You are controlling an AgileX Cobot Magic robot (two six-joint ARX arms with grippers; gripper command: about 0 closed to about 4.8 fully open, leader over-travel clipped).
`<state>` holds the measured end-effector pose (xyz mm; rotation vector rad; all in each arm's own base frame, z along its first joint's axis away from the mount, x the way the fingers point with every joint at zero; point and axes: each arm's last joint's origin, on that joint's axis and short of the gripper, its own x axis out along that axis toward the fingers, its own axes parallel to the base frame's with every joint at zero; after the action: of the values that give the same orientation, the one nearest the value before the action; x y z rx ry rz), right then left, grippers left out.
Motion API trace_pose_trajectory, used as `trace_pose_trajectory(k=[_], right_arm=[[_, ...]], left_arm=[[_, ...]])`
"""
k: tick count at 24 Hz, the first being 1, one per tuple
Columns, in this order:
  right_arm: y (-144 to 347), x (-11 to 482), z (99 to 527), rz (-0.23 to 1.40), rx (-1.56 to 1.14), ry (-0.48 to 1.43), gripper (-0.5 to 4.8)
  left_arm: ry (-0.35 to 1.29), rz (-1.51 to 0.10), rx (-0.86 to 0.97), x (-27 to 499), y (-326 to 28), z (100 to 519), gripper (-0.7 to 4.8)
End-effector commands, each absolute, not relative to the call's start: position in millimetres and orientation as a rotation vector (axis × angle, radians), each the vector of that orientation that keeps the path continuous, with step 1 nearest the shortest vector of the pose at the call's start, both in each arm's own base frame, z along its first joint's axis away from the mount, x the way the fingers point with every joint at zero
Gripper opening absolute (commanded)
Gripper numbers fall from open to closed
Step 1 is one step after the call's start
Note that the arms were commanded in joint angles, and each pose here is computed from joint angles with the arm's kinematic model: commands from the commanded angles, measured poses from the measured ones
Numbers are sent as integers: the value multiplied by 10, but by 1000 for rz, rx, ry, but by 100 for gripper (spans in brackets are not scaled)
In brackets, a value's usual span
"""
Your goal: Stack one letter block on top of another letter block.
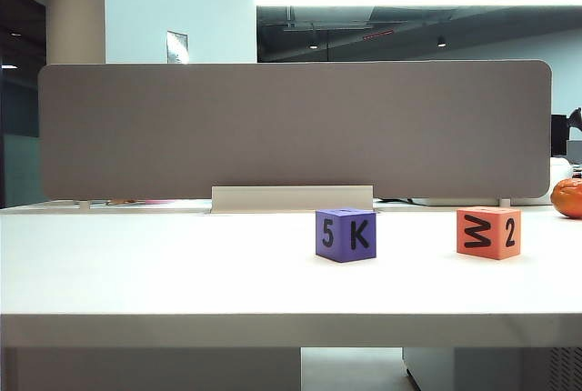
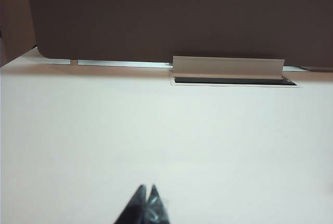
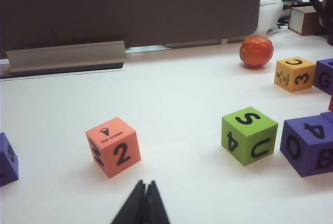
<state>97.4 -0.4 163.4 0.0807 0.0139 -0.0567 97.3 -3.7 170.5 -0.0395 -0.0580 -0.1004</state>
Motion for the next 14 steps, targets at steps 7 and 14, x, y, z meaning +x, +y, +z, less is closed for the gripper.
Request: trace_pose_trajectory(k=[7, 14], right_arm=[[-2, 976, 1630, -54, 78, 4, -1], [-3, 976, 1639, -54, 78, -5, -1]], left_arm=[[-67, -104, -38, 971, -38, 1722, -5], [-67, -104, -38, 971, -38, 1722, -5]])
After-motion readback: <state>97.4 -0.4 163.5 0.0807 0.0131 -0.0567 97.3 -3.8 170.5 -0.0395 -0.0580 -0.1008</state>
